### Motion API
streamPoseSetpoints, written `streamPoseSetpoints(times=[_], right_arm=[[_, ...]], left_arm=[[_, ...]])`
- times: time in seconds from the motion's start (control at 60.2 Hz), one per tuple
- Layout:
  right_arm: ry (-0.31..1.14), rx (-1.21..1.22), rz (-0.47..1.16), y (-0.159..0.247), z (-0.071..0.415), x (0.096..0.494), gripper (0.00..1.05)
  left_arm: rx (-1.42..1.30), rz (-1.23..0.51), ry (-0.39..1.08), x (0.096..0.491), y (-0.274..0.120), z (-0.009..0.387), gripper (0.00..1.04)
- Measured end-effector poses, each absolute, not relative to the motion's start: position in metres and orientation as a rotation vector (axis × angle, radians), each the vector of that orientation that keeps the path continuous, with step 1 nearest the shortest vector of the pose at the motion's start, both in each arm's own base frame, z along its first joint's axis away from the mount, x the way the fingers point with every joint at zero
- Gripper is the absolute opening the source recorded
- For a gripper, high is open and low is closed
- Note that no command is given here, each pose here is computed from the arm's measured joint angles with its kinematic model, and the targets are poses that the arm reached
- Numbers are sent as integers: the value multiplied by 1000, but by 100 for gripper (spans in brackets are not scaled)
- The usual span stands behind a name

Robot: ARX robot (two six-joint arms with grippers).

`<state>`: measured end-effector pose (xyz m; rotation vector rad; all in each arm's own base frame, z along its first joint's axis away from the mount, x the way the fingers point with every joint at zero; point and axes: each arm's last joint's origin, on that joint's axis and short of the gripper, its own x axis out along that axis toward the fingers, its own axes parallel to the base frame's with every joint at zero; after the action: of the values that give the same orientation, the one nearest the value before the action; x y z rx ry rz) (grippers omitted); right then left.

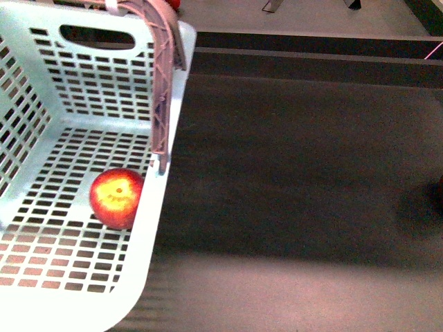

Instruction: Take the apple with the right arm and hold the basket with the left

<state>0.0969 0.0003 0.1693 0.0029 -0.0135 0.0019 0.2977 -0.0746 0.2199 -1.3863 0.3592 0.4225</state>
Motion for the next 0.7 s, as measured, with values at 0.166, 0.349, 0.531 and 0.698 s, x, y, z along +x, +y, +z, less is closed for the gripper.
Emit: streamPoseSetpoints(times=[0.166,0.349,0.531,0.698], right_arm=[[-14,3,2,0,169,97,96],[-14,3,2,0,169,97,96],[-14,3,2,0,169,97,96],[-14,3,2,0,169,97,96]], left_arm=[[-1397,499,399,307,-65,197,6],[-1426,509,497,314,-66,176,6],[-1391,538,582,317,-61,159,6],[-1364,530,616,318,-55,155,6]])
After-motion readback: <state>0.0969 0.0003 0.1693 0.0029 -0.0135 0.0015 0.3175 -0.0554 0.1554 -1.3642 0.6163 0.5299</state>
